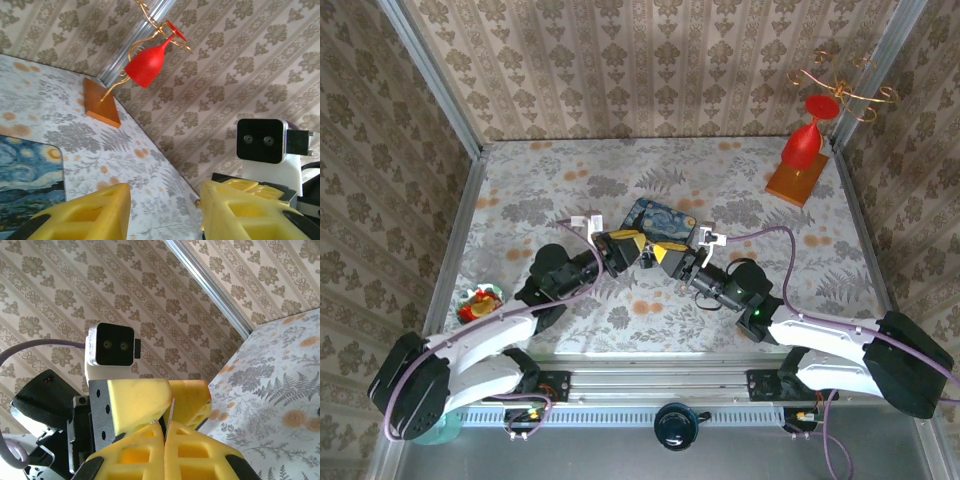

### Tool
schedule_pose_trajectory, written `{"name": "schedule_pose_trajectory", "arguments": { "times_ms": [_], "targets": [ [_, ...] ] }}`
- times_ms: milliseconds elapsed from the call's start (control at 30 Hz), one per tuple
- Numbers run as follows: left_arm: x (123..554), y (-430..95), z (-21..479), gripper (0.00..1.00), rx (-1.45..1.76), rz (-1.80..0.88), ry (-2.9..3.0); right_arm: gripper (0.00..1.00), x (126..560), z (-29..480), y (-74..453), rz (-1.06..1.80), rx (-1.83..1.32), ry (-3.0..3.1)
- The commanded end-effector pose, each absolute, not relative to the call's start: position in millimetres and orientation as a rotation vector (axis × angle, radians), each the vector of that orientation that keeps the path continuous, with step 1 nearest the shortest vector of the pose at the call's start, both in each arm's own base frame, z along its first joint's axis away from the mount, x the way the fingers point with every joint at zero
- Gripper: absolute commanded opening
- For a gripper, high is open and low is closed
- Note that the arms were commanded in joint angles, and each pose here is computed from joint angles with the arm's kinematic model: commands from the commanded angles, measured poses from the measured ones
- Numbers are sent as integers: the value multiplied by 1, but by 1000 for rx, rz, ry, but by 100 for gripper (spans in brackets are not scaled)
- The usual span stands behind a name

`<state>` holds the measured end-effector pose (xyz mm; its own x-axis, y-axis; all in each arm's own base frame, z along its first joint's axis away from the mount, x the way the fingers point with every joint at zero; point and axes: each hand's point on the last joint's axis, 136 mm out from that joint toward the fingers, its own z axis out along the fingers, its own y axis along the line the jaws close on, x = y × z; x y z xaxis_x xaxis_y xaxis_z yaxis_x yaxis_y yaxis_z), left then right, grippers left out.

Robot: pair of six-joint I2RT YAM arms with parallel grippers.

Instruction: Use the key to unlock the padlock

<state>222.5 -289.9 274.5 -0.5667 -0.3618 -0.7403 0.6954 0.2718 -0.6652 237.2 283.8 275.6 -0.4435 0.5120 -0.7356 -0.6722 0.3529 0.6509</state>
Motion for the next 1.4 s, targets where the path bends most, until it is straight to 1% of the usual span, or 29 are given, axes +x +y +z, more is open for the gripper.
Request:
{"name": "schedule_pose_trajectory", "arguments": {
  "times_ms": [0, 167, 300, 400, 467, 567, 667, 700, 867, 967, 1033, 1133, 1233, 1300, 1333, 1367],
  "targets": [
    [215, -295, 315, 39, 332, -1603, 1497, 0, 229, 292, 285, 1365, -197, 1433],
    [214, -302, 315, 32, 355, -1641, 1497, 0, 230, 292, 285, 1364, -190, 1431],
    [214, -303, 312, 21, 360, -1655, 1499, 0, 230, 291, 283, 1361, -181, 1428],
    [211, -304, 316, 9, 374, -1664, 1483, 0, 232, 289, 280, 1345, -164, 1434],
    [211, -304, 317, 4, 380, -1666, 1484, 0, 233, 287, 278, 1334, -149, 1435],
    [210, -305, 319, 0, 387, -1672, 1481, 0, 234, 286, 278, 1327, -144, 1444],
    [210, -307, 319, 0, 391, -1670, 1487, 0, 235, 287, 277, 1323, -135, 1445],
    [211, -307, 318, 2, 390, -1666, 1496, 0, 236, 288, 276, 1320, -131, 1442],
    [210, -312, 313, 17, 404, -1661, 1529, 0, 236, 291, 273, 1315, -122, 1431],
    [208, -317, 312, 20, 420, -1669, 1540, 0, 237, 291, 273, 1310, -120, 1430],
    [207, -319, 312, 19, 432, -1665, 1545, 0, 238, 291, 274, 1308, -122, 1433],
    [206, -318, 313, 8, 430, -1658, 1538, 0, 240, 286, 275, 1297, -117, 1445],
    [206, -317, 314, 1, 433, -1645, 1541, 0, 241, 281, 274, 1291, -112, 1455],
    [207, -315, 313, 0, 436, -1629, 1544, 0, 242, 279, 274, 1284, -106, 1464],
    [208, -314, 312, 0, 436, -1612, 1549, 4, 242, 279, 273, 1277, -104, 1468],
    [209, -312, 311, 0, 436, -1586, 1556, 12, 243, 278, 272, 1268, -102, 1477]
  ]
}}
